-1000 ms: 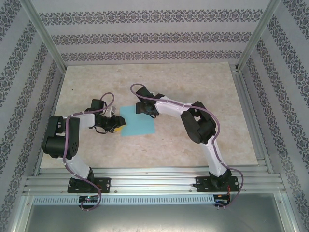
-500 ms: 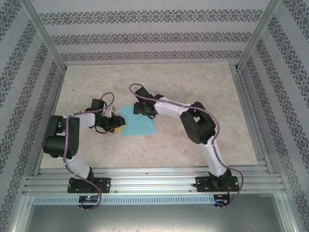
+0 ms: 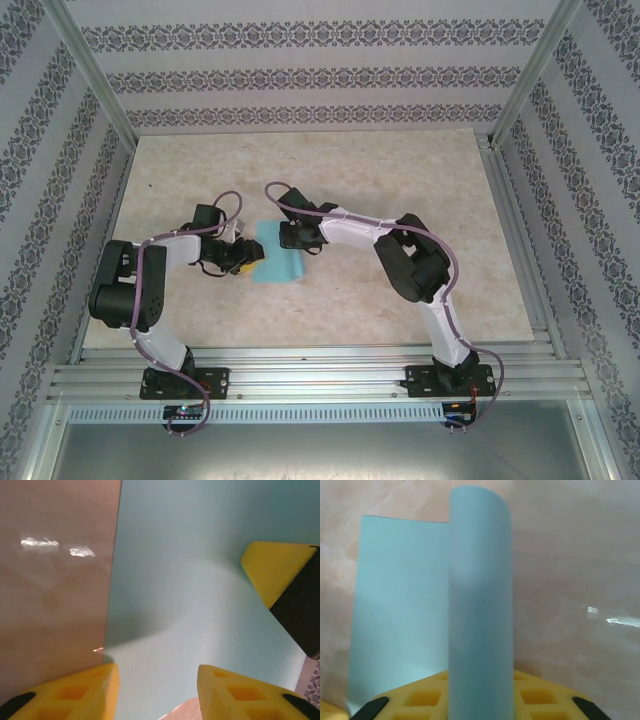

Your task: Fold a paper plane with a square sheet of paper (fold left side to right side)

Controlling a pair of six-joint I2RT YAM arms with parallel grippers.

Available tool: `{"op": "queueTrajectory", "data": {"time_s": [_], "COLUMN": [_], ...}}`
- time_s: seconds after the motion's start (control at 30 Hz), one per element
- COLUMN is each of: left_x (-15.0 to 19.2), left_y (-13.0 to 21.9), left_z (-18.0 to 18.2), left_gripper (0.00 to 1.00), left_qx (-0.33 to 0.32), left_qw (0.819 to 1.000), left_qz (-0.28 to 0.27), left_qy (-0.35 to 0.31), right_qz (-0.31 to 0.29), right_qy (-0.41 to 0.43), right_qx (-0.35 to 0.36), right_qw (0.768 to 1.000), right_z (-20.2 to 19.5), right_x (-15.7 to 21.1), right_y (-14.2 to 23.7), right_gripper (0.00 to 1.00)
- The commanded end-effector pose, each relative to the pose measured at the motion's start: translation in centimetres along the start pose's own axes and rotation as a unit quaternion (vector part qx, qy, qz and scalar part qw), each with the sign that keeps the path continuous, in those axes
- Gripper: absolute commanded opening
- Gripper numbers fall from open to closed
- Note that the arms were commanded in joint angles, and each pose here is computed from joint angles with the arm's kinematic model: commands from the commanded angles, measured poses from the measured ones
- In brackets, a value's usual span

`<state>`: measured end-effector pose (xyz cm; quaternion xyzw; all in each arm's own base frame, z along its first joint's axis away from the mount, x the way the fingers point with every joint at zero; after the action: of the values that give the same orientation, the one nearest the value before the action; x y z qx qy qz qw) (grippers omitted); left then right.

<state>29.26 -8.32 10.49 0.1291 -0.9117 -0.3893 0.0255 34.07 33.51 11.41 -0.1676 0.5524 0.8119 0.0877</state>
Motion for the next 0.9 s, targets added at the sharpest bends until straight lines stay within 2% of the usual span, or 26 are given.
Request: {"op": "queueTrajectory", "data": {"time_s": [0.0,0.23,0.33,0.43,0.57,0.7,0.87], "left_x": [-0.7,-1.1,-1.2,-1.1,-1.1,-1.3,-0.9], "left_y": [2.1,7.1,9.7,11.9,14.1,15.8,17.9], "left_z": [-2.2,-5.0,-6.2,-7.9,-10.9,-13.5,-16.6], "left_gripper": [0.49,0.58,0.64,0.74,0.82,0.87,0.93], "left_qx": [-0.009,-0.002,0.023,0.071,0.168,0.268,0.338], "left_qw": [0.998,0.993,0.987,0.98,0.961,0.934,0.904], "left_qz": [-0.034,-0.104,-0.141,-0.167,-0.183,-0.185,-0.177], "left_qy": [-0.043,-0.064,-0.07,-0.084,-0.118,-0.144,-0.195], "right_qz": [-0.038,-0.077,-0.107,-0.146,-0.189,-0.215,-0.249], "right_qy": [-0.017,-0.065,-0.076,-0.084,-0.062,-0.013,0.022], "right_qx": [-0.05,-0.121,-0.166,-0.239,-0.329,-0.376,-0.426], "right_qw": [0.998,0.988,0.977,0.956,0.923,0.901,0.869], "right_z": [0.5,-1.7,-3.2,-5.0,-6.2,-5.9,-5.2], "right_x": [-1.2,-1.0,-1.2,-1.6,-1.8,-1.5,-1.0], "right_y": [3.4,8.5,11.8,15.7,21.2,26.5,31.9], "right_gripper": [0.22,0.2,0.2,0.2,0.19,0.19,0.19]}}
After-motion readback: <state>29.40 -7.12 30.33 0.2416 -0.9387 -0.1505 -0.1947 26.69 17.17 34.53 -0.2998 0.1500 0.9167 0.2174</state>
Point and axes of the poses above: each hand's point on the last joint's axis, 136 mm out from that joint toward the fingers, its own y axis back along the fingers, its own z axis along the line the jaws close on, x = y × z, the point moved 10 cm from there along y, back along the fingers
